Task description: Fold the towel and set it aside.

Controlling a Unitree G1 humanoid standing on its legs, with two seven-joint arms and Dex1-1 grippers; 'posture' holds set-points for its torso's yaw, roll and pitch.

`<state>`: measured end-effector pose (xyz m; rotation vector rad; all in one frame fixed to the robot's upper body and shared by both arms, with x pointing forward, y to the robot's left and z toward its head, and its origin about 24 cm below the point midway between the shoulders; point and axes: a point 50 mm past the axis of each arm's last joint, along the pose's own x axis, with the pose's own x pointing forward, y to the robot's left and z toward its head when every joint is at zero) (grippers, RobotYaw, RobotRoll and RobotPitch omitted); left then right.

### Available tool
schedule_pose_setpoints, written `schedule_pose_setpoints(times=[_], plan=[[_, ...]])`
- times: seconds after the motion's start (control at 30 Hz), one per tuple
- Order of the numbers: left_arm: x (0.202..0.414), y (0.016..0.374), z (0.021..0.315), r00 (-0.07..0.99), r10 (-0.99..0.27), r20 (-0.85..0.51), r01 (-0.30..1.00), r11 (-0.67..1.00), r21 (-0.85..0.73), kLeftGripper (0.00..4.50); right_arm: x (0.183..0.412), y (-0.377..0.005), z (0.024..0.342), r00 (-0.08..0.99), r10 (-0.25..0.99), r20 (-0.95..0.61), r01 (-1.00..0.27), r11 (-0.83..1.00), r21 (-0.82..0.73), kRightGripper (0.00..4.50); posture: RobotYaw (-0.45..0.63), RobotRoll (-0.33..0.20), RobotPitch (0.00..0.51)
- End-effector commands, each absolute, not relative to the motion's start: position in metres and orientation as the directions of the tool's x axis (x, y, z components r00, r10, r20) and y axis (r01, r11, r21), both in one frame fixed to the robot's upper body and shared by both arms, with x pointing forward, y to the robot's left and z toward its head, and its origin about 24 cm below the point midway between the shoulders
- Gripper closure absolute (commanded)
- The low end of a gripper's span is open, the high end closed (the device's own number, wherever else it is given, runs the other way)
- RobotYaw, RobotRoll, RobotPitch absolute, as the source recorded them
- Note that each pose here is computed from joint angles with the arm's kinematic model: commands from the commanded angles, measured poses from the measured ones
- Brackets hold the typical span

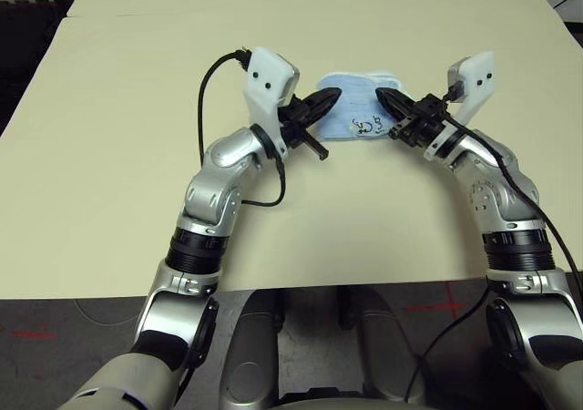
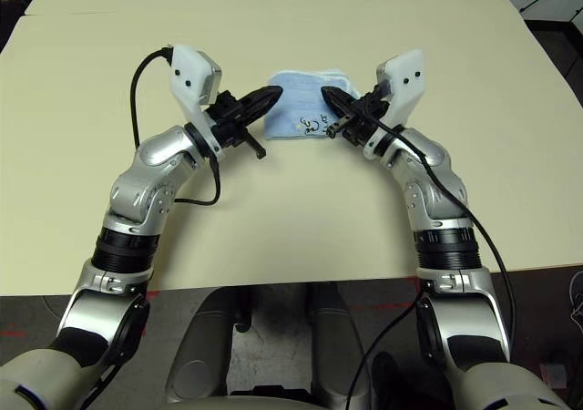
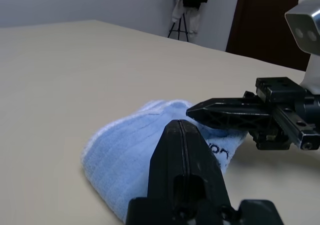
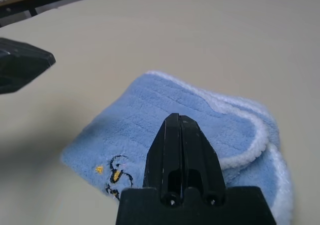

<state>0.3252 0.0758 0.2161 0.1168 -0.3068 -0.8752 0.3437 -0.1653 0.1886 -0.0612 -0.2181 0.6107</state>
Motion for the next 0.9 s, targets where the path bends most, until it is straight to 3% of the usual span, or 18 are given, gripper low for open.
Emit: schedule_pose_setpoints(times=[0.03,0.27,0.6,0.9], plan=[[0.326,0.068,0.204,0.593,-0.790,0.156,0.759,0.613,0.219,4.50,0.342,-0.170,0.176,0.823,0.555,0.125,-0.541,0.831,-0.126,4.48,-0.05,0.000,0.319],[0.326,0.068,0.200,0.594,-0.793,0.136,0.765,0.609,0.210,4.50,0.338,-0.180,0.163,0.851,0.523,0.045,-0.514,0.847,-0.133,4.48,-0.06,0.000,0.322],[0.327,0.068,0.198,0.598,-0.792,0.123,0.763,0.610,0.215,4.50,0.340,-0.176,0.169,0.848,0.526,0.072,-0.514,0.847,-0.136,4.48,-0.06,0.000,0.326],[0.328,0.070,0.210,0.606,-0.780,0.157,0.745,0.626,0.231,4.50,0.347,-0.176,0.202,0.831,0.497,0.248,-0.484,0.867,-0.118,4.48,-0.06,0.000,0.319]])
